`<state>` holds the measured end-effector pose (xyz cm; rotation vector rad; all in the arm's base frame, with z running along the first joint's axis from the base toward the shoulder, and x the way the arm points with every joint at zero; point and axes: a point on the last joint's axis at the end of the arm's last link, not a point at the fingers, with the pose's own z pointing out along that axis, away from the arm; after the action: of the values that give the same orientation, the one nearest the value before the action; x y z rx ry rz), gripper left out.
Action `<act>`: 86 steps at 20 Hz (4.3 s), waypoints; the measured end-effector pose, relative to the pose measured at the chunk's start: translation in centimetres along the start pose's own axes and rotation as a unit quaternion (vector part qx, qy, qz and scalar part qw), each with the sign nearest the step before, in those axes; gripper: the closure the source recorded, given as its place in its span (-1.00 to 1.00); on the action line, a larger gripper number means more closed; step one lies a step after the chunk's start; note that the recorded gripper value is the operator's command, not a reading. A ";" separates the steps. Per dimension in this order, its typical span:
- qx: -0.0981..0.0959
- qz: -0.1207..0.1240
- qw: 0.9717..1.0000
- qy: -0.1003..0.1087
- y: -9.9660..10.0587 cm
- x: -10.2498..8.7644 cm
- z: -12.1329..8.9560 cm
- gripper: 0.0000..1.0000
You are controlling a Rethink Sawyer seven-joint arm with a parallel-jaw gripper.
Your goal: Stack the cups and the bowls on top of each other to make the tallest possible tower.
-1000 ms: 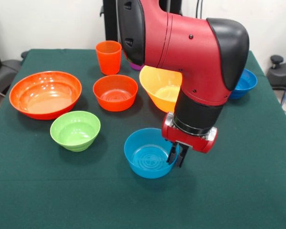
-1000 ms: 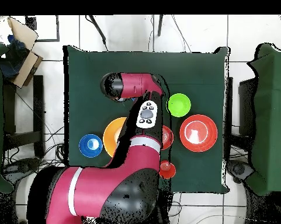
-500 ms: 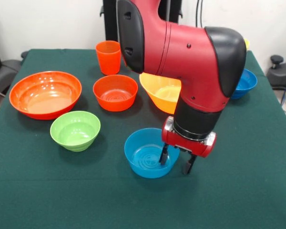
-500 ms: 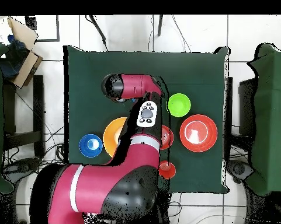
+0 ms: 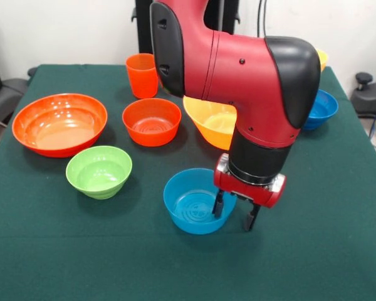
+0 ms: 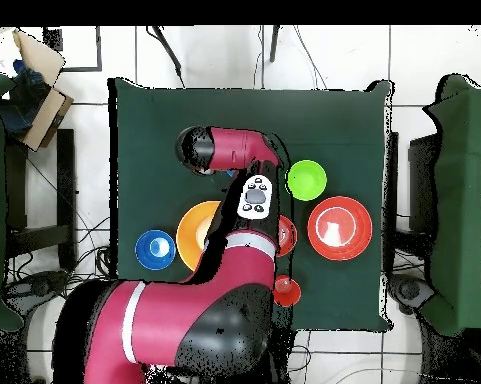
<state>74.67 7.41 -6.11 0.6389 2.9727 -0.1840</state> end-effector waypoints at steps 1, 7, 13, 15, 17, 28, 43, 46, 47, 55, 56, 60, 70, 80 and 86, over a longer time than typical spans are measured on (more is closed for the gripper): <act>-0.001 0.002 1.000 0.001 0.0 0.0 0.0 -1.00; -0.001 0.009 1.000 0.010 -0.3 0.6 -0.5 -1.00; -0.002 0.018 1.000 0.007 -1.6 1.6 -2.5 -1.00; -0.006 0.026 1.000 0.002 -2.5 2.0 -3.6 -1.00; -0.006 0.036 0.999 0.003 -3.9 2.4 -5.2 -1.00; -0.021 0.067 0.998 -0.002 -6.7 1.1 -5.6 -1.00; -0.036 0.062 0.997 0.016 -4.9 3.2 -2.4 -1.00; -0.038 0.063 0.997 0.018 -4.8 3.3 -2.3 -1.00; -0.039 0.063 0.997 0.018 -4.8 3.3 -2.3 -1.00; -0.039 0.064 0.997 0.018 -4.9 3.2 -2.3 -1.00; -0.039 0.064 0.997 0.018 -4.8 3.2 -2.3 -1.00; -0.037 0.063 0.997 0.019 -4.8 3.1 -2.8 -1.00; -0.037 0.062 0.997 0.024 -4.6 1.4 -6.9 -1.00; -0.039 0.062 0.997 0.021 -4.6 0.8 -8.2 -1.00; -0.033 0.055 0.998 0.027 -4.0 1.4 -8.4 -1.00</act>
<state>71.14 5.48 2.44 0.8083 2.9690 -0.0621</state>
